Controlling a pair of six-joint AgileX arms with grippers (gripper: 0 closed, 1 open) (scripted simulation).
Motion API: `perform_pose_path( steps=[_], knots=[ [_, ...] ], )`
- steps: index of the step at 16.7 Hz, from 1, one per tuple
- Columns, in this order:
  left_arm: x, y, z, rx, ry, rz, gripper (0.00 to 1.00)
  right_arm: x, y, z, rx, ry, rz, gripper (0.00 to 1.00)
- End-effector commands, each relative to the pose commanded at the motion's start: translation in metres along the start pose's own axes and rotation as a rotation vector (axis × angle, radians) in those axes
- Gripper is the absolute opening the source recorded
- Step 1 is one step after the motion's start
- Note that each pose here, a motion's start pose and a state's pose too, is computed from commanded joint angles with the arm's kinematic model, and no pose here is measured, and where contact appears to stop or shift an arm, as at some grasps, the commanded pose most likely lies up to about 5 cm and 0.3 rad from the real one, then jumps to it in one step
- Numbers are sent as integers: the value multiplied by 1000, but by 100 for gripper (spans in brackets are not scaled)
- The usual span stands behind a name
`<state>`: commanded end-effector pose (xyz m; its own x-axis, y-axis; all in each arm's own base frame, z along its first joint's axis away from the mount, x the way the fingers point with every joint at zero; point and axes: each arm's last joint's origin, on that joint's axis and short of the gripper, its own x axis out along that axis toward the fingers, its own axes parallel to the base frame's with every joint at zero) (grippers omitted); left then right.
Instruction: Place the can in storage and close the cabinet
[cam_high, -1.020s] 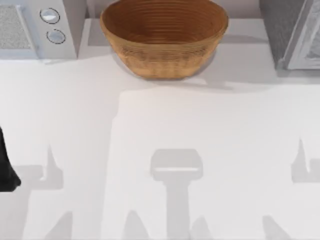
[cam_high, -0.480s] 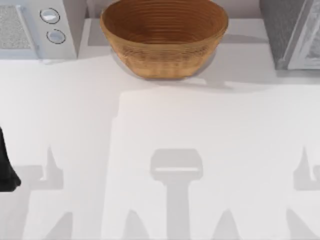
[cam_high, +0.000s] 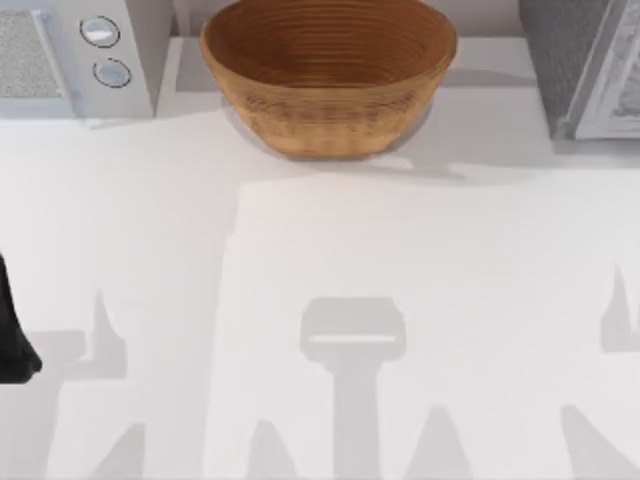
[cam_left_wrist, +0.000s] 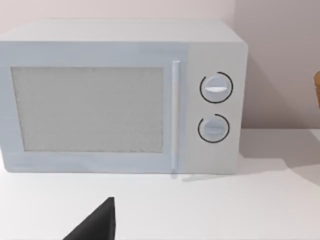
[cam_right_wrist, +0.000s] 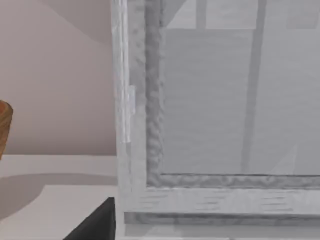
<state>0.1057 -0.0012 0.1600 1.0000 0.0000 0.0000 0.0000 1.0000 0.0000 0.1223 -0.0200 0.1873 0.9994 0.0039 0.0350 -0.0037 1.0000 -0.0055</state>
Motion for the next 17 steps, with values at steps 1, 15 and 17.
perform_pose_path(
  steps=[1, 15, 17],
  knots=[
    [0, 0, 0, 0, 0, 0, 100, 6, -6, 3, 0, 6, -2, 100],
    [0, 0, 0, 0, 0, 0, 100, 37, -161, -22, 25, 49, -7, 100],
    [0, 0, 0, 0, 0, 0, 100, 33, -174, -27, 16, 45, -4, 100]
  ],
)
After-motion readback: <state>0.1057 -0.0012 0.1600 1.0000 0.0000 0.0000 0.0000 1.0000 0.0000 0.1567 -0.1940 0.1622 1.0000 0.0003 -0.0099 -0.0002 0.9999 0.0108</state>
